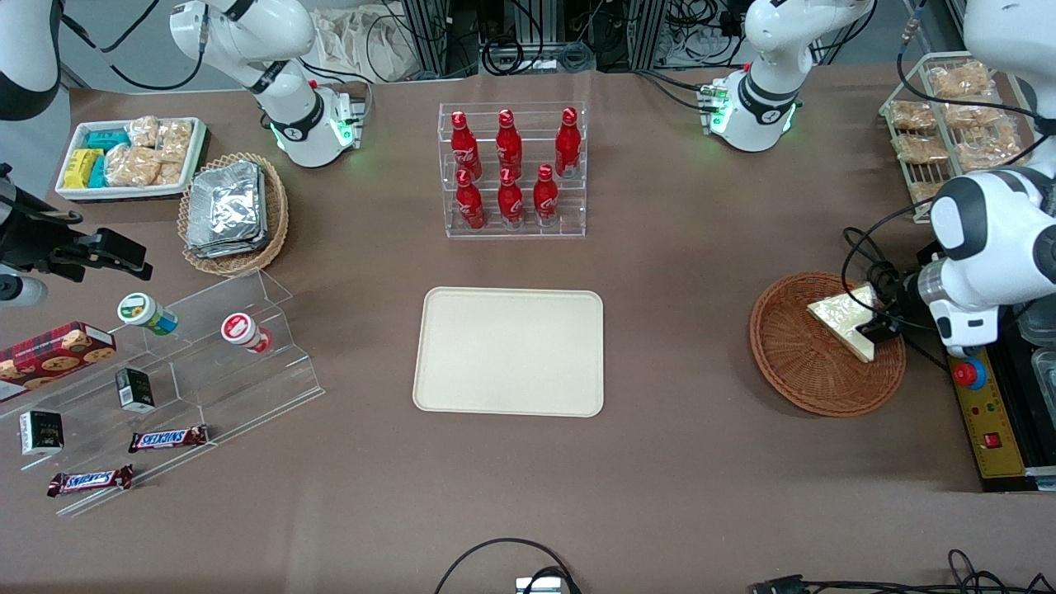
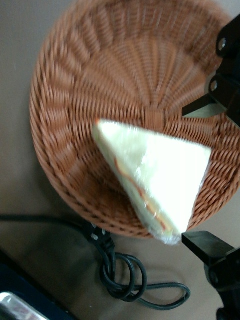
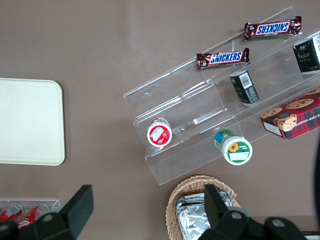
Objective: Place sandwich from basket to tray
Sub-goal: 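Close the left gripper on the sandwich's pointed corner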
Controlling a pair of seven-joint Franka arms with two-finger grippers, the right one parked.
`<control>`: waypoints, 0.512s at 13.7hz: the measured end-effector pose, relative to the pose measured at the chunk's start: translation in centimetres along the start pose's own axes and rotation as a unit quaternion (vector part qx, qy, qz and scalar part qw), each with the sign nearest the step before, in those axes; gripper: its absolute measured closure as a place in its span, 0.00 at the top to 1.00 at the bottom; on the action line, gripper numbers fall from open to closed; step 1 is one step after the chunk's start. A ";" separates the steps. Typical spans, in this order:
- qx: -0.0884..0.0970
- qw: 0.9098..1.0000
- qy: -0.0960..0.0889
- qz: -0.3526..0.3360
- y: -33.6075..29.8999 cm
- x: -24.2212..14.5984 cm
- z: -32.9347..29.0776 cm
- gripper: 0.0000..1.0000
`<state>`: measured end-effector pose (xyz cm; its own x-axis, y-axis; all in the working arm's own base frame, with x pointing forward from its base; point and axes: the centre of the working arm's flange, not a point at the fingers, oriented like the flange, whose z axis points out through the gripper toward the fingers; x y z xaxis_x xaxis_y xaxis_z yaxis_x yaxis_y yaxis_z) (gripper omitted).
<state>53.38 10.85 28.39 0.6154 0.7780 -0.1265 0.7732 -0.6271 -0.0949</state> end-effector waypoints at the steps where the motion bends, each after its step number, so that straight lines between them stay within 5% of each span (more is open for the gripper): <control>1: 0.002 1.000 -0.004 -0.005 -1.1 0.1 0.7 1.00; 7: 0.000 1.000 -0.014 -0.017 -4.1 1.4 2.6 1.00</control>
<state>50.71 14.38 26.04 0.5838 0.7977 -0.1511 0.7939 -0.5998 -0.0995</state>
